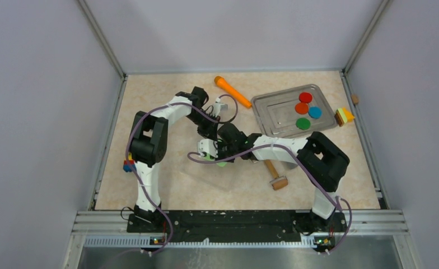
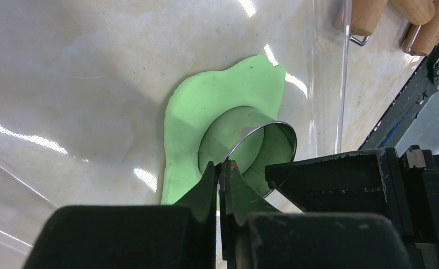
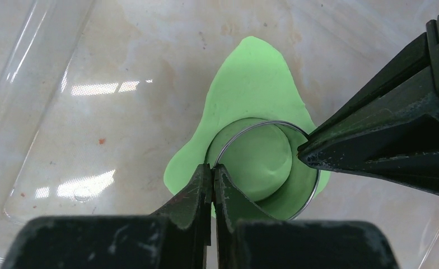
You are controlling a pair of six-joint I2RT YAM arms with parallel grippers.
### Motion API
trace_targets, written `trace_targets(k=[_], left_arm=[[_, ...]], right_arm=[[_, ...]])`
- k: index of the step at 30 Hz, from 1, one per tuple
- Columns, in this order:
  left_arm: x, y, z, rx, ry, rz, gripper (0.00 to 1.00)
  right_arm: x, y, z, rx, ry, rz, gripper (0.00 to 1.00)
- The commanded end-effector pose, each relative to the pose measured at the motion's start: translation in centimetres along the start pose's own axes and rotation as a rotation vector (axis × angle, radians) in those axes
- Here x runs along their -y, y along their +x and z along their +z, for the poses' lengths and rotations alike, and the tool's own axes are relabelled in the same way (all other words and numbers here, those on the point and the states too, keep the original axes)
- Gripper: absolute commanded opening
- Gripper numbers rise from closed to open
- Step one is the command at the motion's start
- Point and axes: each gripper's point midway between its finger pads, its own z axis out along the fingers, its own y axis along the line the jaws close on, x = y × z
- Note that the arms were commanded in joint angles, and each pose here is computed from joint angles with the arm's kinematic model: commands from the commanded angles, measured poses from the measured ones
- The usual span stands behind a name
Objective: Roll out the dumpling wrappers from the dough
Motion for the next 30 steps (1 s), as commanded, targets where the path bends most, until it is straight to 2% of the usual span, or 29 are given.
trace_targets(k=[1,9,14,18,24,30], left_arm=[[-0.6,-0.3,1.4,-0.004,-0.006,-0.005,0.0],[1.0,2.9,1.6,-0.062,0.039,-0.036,0.0],[1.6,4.3,1.8,-0.083,0.046,-0.044,0.0],[1.0,3.4,1.9,-0.057,0.024,-0.039,0.0],[1.1,1.7,2.0,-0.013,0.027,-0.066,0.0],[2.6,3.3,1.4,0.015,0.053,-0.098,0.0]], right_arm=[[-3.4,2.7,2.6,-0.064,-0.074,0.082,0.0],[-6.1,3.4,0.7,-0.04,-0.332,-0.167,0.0],[-6.2,4.0,0.7,-0.044,-0.377,-0.259,0.0],[-5.7,3.9,1.8,-0.058,-0.311,-0.121,0.0],[-3.3,2.9,2.8,-0.104,-0.091,0.294,0.0],[-3.2,2.6,2.0,-0.099,-0.065,0.298,0.0]])
